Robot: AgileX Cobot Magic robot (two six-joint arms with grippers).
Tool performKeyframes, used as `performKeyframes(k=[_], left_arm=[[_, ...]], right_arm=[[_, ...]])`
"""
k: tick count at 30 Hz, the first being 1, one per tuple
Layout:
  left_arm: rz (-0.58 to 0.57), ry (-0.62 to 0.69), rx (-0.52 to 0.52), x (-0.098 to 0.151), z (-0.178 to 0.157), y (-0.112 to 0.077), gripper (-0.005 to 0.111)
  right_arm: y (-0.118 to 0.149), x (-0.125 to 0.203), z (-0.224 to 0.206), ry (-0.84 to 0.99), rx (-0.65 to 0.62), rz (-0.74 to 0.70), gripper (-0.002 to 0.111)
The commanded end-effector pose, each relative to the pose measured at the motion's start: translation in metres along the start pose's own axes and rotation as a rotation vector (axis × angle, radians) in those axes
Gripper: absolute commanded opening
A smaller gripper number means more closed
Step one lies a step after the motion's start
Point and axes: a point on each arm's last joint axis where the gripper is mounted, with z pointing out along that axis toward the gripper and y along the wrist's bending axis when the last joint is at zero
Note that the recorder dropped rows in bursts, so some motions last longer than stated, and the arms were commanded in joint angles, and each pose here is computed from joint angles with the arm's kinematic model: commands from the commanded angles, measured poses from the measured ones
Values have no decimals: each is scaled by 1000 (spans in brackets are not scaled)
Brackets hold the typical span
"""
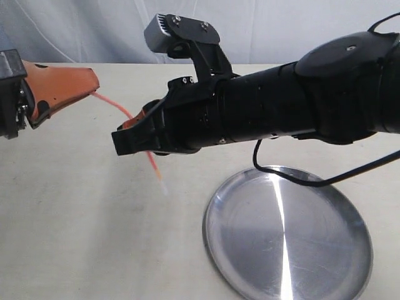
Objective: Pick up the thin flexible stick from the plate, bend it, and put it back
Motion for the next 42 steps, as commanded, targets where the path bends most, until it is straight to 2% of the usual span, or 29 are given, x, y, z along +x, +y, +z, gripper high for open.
performKeyframes(k=[1,11,20,27,42], left_arm=[[29,78,25,13,8,-6,0],[53,83,-48,20,15,-7,0],[39,168,-39,31,30,-5,0],[86,150,-35,23,37,-15,0],[91,198,-57,28,52,-10,0]], right_arm=[[-8,-8,-2,-69,76,72,-1],[-12,-18,-12,-148,164,92,-1],[-15,-19,-13,-167,200,103,-1],[-16,-21,-15,-190,217,139,-1],[-16,-24,-20,-212,240,141,-1]])
